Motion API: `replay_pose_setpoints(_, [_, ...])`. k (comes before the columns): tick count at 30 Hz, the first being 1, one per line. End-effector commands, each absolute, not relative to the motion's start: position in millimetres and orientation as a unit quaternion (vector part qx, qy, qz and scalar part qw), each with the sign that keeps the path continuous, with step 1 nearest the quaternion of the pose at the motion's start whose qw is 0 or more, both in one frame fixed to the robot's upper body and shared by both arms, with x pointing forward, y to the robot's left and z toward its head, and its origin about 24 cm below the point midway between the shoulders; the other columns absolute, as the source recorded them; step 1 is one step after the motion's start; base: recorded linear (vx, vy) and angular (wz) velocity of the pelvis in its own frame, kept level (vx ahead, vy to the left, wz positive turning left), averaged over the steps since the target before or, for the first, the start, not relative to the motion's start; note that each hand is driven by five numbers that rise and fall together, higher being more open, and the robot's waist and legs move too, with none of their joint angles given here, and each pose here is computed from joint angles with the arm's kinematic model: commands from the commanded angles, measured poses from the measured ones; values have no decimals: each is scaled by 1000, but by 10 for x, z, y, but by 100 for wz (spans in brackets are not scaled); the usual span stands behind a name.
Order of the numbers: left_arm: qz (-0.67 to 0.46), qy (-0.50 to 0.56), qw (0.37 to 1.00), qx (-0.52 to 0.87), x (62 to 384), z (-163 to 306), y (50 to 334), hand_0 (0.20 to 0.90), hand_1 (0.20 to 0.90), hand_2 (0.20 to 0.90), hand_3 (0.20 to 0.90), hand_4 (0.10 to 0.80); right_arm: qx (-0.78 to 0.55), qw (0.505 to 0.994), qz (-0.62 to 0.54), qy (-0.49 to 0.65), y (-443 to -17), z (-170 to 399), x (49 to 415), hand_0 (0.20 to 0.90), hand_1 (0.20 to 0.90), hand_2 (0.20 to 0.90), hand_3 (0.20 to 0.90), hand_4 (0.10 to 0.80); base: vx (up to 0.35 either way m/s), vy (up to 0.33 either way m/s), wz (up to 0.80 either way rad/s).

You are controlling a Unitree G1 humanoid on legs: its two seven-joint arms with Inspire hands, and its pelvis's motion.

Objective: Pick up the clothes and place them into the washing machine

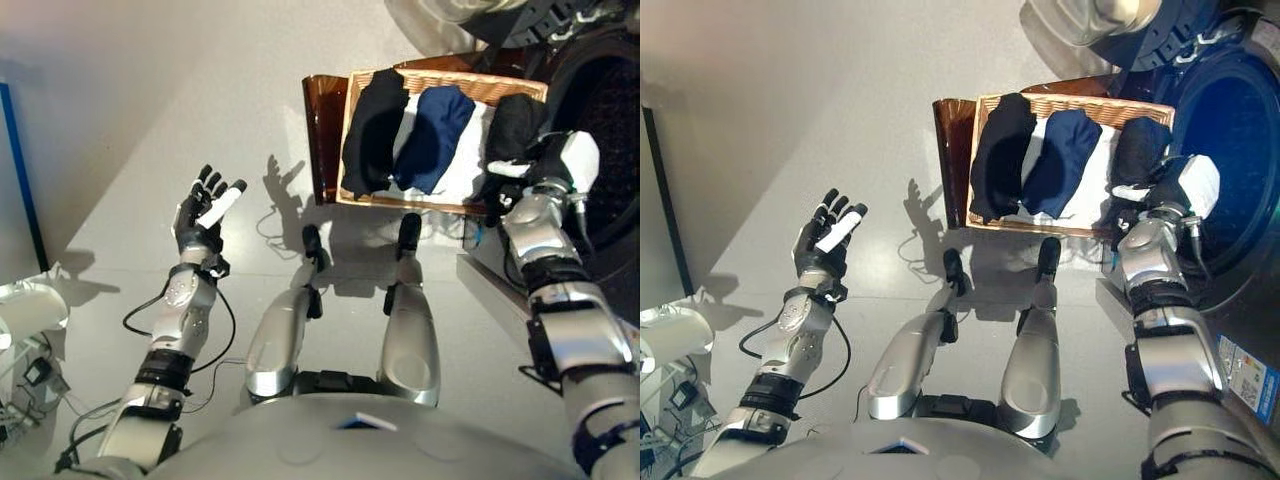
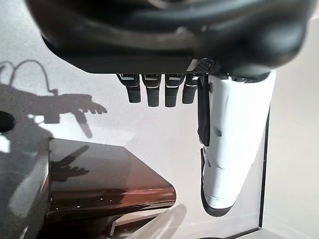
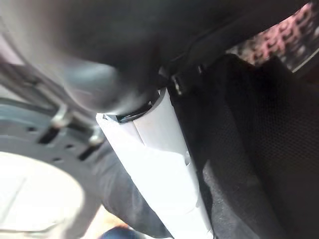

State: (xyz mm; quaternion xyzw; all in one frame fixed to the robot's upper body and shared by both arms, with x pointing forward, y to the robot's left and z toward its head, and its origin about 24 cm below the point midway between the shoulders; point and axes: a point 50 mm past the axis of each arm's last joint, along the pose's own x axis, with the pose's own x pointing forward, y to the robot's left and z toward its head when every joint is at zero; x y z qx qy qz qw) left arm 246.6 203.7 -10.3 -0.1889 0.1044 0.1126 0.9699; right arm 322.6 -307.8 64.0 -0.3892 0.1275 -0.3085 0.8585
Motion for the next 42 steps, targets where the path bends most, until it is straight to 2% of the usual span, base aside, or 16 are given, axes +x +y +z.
replay_pose_setpoints(1, [139,51,975,-163,2439,54,2232,900,900,900,900,800,-322,882,-342,36,-3004,847,3237,200,200,200,200,300,17,-16,-6])
replay_pose_setpoints(6, [150,68,973,-163,2378,-26,2276,900,900,900,900,800,-177,926,-333,4,-2898,717,3084,200,200,200,200,300,7,-3,-1])
replay_pose_setpoints(8, [153,77,970,-170,2349,-72,2293,900,900,900,900,800,-30,946,-324,-11,-2840,615,3020,200,200,200,200,300,17,-12,-1])
replay_pose_setpoints(9, [153,77,970,-170,2350,-70,2294,900,900,900,900,800,-30,946,-323,-11,-2840,617,3022,200,200,200,200,300,14,-14,-3])
replay_pose_setpoints(10, [153,82,969,-174,2337,-96,2298,900,900,900,900,800,46,947,-318,-21,-2820,580,3008,200,200,200,200,300,6,-19,-6])
replay_pose_setpoints(13, [148,88,967,-189,2348,-130,2273,900,900,900,900,800,237,923,-304,-14,-2766,360,2977,200,200,200,200,300,7,-20,-7])
replay_pose_setpoints(16, [143,90,964,-206,2364,-142,2228,900,900,900,900,800,389,863,-321,-32,-2755,262,3008,200,200,200,200,300,0,0,0])
replay_pose_setpoints(17, [143,89,964,-206,2368,-139,2228,900,900,900,900,800,390,863,-320,-33,-2759,264,3011,200,200,200,200,300,0,0,0])
replay_pose_setpoints(21, [132,95,959,-230,2395,-156,2135,900,900,900,900,800,529,775,-343,-36,-2732,228,3159,200,200,200,200,300,0,0,0])
replay_pose_setpoints(27, [114,86,963,-229,2422,-106,2075,900,900,900,900,800,540,765,-345,-64,-2824,468,3300,200,200,200,200,300,-5,-3,-2])
replay_pose_setpoints(34, [91,74,967,-227,2434,-53,2011,900,900,900,900,800,500,788,-340,-114,-2998,829,3385,200,200,200,200,300,-2,-12,0])
replay_pose_setpoints(42, [93,75,967,-226,2405,-51,2014,900,900,900,900,800,499,749,-401,-173,-3329,1187,3342,200,200,200,200,300,1,-5,0])
